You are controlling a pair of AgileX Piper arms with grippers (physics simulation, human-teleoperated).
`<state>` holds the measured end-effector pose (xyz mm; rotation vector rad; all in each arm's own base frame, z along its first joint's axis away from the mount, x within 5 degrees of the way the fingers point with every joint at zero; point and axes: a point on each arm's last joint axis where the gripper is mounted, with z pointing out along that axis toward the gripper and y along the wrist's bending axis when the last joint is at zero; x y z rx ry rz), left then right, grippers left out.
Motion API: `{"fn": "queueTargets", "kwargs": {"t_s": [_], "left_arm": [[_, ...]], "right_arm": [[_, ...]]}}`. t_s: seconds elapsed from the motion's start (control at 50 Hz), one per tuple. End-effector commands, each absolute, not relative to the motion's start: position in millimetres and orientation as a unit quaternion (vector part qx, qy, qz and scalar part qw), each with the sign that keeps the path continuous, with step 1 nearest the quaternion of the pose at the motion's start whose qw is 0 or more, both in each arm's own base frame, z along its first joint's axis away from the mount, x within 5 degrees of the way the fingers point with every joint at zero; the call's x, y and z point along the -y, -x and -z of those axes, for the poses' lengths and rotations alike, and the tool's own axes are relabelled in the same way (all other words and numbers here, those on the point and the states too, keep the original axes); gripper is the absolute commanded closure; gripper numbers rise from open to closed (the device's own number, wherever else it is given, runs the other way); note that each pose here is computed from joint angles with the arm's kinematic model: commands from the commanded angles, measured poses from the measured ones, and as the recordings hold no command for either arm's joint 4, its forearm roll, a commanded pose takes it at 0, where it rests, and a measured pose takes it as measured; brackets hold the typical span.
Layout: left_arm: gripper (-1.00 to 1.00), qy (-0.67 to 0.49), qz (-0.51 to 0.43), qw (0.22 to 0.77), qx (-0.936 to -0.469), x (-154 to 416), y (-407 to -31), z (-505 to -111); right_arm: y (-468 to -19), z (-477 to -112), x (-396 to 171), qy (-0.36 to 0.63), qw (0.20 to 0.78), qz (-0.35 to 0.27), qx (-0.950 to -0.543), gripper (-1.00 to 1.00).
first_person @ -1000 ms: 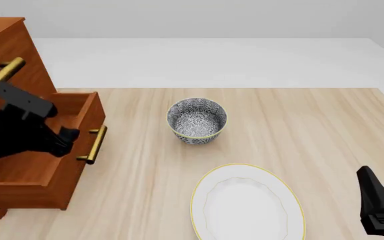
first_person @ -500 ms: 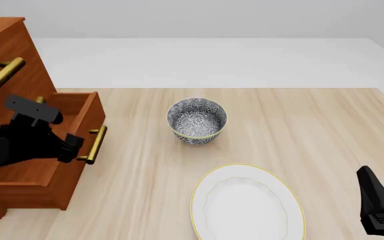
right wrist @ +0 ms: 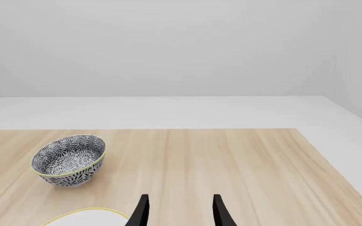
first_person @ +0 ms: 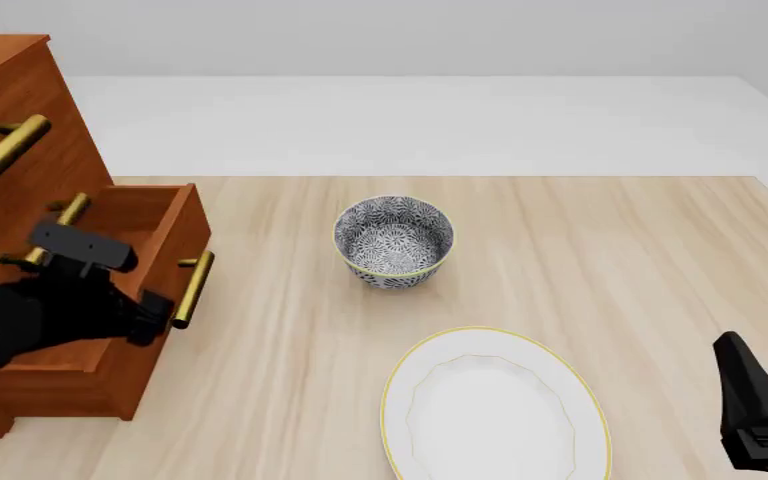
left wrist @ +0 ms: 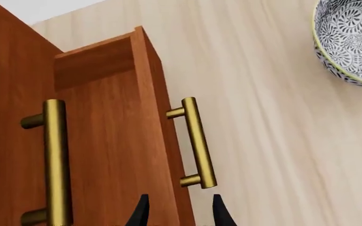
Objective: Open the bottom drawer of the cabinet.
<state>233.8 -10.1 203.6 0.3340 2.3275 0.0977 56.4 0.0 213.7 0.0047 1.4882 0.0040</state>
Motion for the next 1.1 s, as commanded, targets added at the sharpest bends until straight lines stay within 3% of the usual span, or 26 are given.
{"fn": "queueTargets", "kwargs": {"t_s": [0.02,0.54,1.1], "left_arm": [[-1.00,-0.122,-0.044,0.377,-0.917,3,-232,-193],[-1.00,-0.110,-0.041,0.359,-0.926,1,-234,-169],[-1.00,-0.143,-0.003,0.352,-0.925,35,-241,-161]], "right_arm": [[-56,-214,0,-0.002,0.736,-0.002,-0.677,-1.00],[-56,-214,0,-0.002,0.736,-0.002,-0.677,-1.00],[-56,-214,0,-0.002,0.736,-0.002,-0.677,-1.00]]}}
